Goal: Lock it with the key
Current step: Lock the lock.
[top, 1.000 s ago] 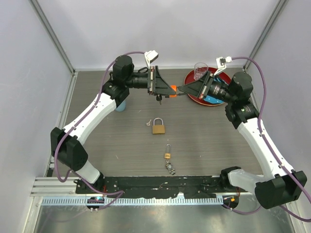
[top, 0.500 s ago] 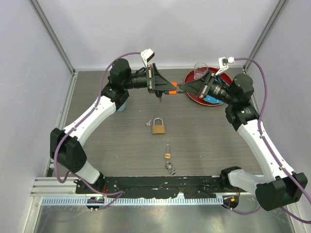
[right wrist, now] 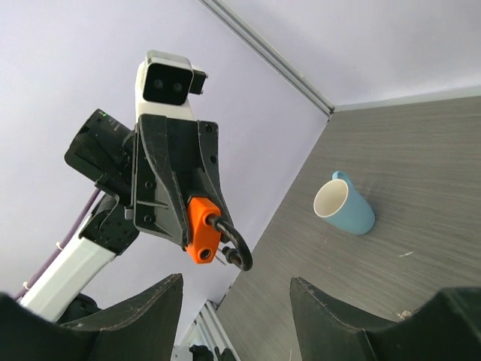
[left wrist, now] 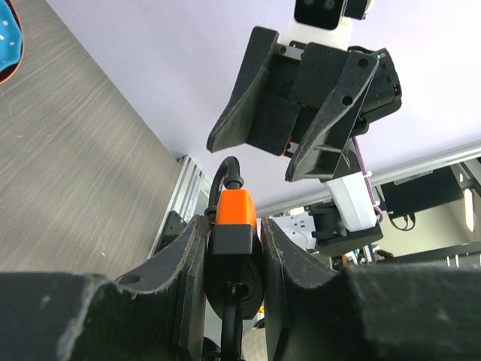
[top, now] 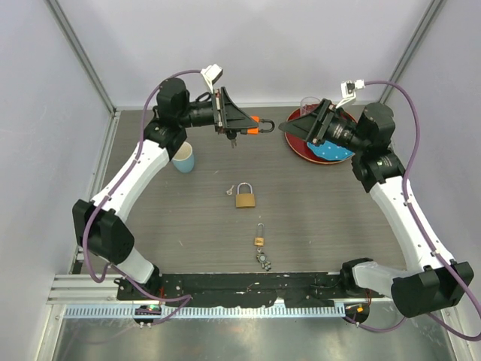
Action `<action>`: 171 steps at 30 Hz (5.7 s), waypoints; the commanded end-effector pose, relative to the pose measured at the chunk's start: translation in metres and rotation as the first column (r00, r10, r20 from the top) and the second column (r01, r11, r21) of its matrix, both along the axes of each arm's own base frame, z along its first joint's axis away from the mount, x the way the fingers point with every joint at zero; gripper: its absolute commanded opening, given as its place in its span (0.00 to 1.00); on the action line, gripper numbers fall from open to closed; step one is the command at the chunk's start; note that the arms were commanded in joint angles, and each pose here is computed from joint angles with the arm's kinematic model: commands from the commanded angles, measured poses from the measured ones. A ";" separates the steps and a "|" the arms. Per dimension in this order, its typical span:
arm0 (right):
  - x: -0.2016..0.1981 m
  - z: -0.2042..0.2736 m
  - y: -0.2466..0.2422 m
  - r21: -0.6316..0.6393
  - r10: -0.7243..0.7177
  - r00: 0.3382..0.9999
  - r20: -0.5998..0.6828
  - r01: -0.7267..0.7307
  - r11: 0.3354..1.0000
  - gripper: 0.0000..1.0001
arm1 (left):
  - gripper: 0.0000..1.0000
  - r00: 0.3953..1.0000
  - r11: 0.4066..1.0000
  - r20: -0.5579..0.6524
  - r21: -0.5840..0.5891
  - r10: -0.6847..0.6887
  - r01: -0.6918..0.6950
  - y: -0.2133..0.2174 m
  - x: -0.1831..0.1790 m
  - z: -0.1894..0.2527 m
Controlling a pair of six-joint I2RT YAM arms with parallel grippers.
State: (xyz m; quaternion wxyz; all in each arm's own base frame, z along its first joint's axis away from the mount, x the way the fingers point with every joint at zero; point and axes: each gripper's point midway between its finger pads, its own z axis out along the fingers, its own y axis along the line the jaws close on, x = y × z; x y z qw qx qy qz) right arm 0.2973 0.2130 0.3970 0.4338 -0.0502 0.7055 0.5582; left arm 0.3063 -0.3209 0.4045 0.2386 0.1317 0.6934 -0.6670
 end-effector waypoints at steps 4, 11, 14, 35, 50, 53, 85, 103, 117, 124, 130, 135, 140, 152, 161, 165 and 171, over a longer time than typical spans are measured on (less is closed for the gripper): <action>-0.004 0.037 0.002 -0.001 0.051 0.987 0.153 -0.051 0.999 0.62 | 0.00 0.986 0.995 0.135 -0.029 -0.095 0.100 0.008 -0.032 0.047; -0.006 0.038 0.011 0.029 0.136 0.981 0.136 -0.142 0.989 0.51 | 0.00 0.984 0.987 0.124 -0.075 -0.131 0.141 0.007 -0.036 0.057; -0.010 0.046 0.014 0.059 0.159 0.976 0.146 -0.169 0.984 0.49 | 0.00 0.984 0.987 0.125 -0.082 -0.127 0.138 0.006 -0.034 0.058; -0.016 0.053 0.026 0.082 0.215 0.965 0.149 -0.229 0.970 0.20 | 0.00 0.985 0.984 0.105 -0.102 -0.134 0.145 -0.002 -0.028 0.053; -0.017 0.053 0.028 0.093 0.222 0.966 0.131 -0.235 0.968 0.01 | 0.00 0.989 0.996 0.116 -0.021 -0.089 0.092 -0.009 -0.020 0.033; -0.017 0.054 0.031 0.099 0.225 0.966 0.124 -0.238 0.966 0.01 | 0.00 0.989 0.997 0.133 -0.016 -0.068 0.071 -0.010 -0.019 0.034; -0.035 0.068 0.077 0.131 0.333 0.933 0.138 -0.350 0.927 0.02 | 0.00 0.991 0.999 0.131 -0.008 -0.038 0.040 -0.034 -0.020 0.023; -0.031 0.060 0.075 0.088 0.290 0.949 0.124 -0.301 0.950 0.02 | 0.00 0.993 1.000 0.113 0.016 0.024 -0.026 -0.034 -0.006 0.010; 0.010 0.068 0.024 0.123 0.052 0.992 0.113 -0.066 0.990 0.76 | 0.00 0.959 0.962 0.086 0.015 0.269 -0.271 0.020 0.018 0.010; 0.022 0.076 0.010 0.175 -0.059 0.994 0.096 0.041 0.984 0.83 | 0.00 0.945 0.952 0.116 -0.063 0.304 -0.299 0.024 0.015 0.034; 0.029 0.081 0.000 0.264 -0.146 0.988 0.055 0.126 0.956 0.83 | 0.00 0.907 0.912 0.118 -0.125 0.404 -0.390 0.035 0.021 0.051; 0.041 0.079 0.007 0.320 -0.121 0.993 0.008 0.112 0.941 0.82 | 0.00 0.869 0.865 0.108 -0.216 0.482 -0.453 0.046 0.022 0.062; 0.044 0.082 0.034 0.344 -0.061 0.998 -0.014 0.062 0.937 0.80 | 0.00 0.821 0.814 0.116 -0.266 0.559 -0.517 0.059 0.024 0.075; 0.047 0.107 0.092 0.401 0.045 0.997 0.055 -0.064 0.914 0.65 | 0.00 0.793 0.777 0.118 -0.329 0.598 -0.537 0.065 0.024 0.090; 0.054 0.105 0.105 0.443 0.085 0.996 0.035 -0.092 0.892 0.44 | 0.00 0.791 0.776 0.120 -0.327 0.599 -0.539 0.064 0.026 0.092; 0.052 0.110 0.108 0.456 0.092 0.995 0.047 -0.103 0.884 0.39 | 0.00 0.794 0.779 0.121 -0.328 0.596 -0.535 0.063 0.028 0.092; 0.058 0.113 0.112 0.464 0.094 0.995 0.044 -0.104 0.879 0.23 | 0.00 0.802 0.787 0.118 -0.323 0.585 -0.526 0.058 0.031 0.091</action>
